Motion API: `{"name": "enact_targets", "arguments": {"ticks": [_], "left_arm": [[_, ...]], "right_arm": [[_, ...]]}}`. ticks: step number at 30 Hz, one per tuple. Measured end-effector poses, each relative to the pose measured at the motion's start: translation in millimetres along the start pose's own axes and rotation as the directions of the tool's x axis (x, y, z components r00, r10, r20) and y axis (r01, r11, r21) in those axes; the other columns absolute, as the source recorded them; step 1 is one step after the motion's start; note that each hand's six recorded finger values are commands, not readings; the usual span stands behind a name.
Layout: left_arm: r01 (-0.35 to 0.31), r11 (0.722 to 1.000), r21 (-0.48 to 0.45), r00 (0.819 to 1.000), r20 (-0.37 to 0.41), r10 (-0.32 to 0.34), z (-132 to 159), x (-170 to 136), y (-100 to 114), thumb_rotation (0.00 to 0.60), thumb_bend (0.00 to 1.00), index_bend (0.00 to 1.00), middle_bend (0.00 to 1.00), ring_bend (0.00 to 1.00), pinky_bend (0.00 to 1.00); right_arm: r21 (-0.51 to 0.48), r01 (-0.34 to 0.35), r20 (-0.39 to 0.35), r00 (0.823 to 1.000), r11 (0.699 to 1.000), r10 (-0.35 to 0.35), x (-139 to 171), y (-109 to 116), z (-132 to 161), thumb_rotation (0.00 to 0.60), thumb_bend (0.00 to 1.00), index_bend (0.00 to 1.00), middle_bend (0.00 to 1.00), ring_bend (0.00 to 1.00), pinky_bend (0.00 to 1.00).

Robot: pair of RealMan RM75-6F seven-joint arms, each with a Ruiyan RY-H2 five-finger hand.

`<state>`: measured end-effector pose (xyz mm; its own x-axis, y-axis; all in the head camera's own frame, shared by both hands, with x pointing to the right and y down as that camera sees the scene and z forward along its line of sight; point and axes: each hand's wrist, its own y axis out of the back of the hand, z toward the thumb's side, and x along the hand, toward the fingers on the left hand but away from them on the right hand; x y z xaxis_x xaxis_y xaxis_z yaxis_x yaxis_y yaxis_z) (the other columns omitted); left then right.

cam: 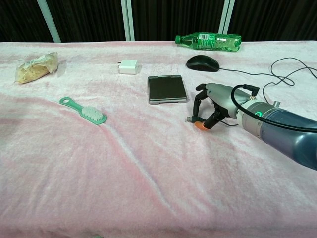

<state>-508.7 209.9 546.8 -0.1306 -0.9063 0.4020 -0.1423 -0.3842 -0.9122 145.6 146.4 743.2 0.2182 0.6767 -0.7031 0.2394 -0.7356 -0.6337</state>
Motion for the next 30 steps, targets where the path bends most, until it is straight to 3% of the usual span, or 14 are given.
{"name": "enact_targets", "arguments": {"ticks": [7,16,23,30], "left_arm": [[0.001,1.000,0.000,1.000,0.000,-0.001,0.1,-0.2,-0.2,0.600,0.34,0.16,0.06,0.00,0.00],[0.000,1.000,-0.001,1.000,0.001,0.000,0.9,-1.2,-0.6,0.600,0.34,0.16,0.06,0.00,0.00],[0.001,1.000,0.002,1.000,0.003,-0.001,1.4,-1.7,-1.1,0.600,0.34,0.16,0.06,0.00,0.00],[0.000,1.000,0.002,1.000,0.002,0.000,1.3,-1.9,-1.0,0.600,0.34,0.16,0.06,0.00,0.00]], "right_arm": [[-0.024,0.008,-0.037,0.999,1.000,-0.009,8.7,14.8,5.1,0.600,0.31,0.57,0.04,0.05,0.16],[-0.099,0.029,-0.156,0.987,0.995,-0.044,41.2,56.1,27.2,0.600,0.31,0.58,0.04,0.05,0.16],[-0.135,0.096,-0.250,0.960,0.986,-0.128,76.3,89.7,39.8,0.600,0.31,0.59,0.04,0.05,0.16],[-0.148,0.153,-0.316,0.929,0.977,-0.193,105.1,104.1,50.2,0.600,0.31,0.60,0.04,0.05,0.16]]}}
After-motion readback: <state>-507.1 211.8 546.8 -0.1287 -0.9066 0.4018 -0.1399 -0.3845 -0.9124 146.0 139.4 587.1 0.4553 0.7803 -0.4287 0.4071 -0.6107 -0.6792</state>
